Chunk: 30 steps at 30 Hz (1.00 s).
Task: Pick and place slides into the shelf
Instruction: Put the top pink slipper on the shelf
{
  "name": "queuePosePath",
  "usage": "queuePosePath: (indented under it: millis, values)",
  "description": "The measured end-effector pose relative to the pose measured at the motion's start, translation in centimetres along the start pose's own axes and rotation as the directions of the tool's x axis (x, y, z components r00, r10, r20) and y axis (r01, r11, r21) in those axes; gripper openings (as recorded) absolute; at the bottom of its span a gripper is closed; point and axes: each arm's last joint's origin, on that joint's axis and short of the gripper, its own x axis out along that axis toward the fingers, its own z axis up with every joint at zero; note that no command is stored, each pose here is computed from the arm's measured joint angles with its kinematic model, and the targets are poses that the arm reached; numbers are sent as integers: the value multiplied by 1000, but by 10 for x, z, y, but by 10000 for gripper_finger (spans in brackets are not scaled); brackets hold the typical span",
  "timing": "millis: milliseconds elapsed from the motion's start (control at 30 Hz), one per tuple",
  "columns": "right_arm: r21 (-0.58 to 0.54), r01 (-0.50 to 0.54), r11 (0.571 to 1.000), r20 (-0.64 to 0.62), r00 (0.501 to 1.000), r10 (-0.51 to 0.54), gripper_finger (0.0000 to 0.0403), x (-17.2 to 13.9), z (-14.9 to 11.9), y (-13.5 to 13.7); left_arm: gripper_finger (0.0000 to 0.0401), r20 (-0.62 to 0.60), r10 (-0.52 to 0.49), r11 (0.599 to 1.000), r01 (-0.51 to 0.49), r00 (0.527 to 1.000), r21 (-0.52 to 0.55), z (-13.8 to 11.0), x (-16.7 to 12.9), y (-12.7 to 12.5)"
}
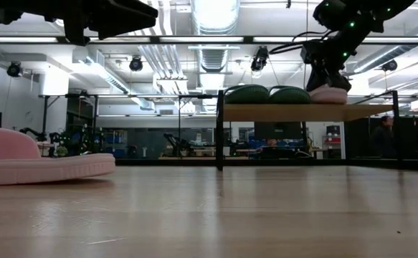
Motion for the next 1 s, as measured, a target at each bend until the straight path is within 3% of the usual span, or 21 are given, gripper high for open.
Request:
queuePosePath:
  millis: [433,1000]
  values:
    - [-2,-18,1000,12,1000,18,13,-1,1,1,196,2,-2,1000,2,1000,0,0,0,0]
    - [34,-4,999,71,997,2,113,-10,13,-5,196,1,-2,1000,2,1000,0,0,0,0]
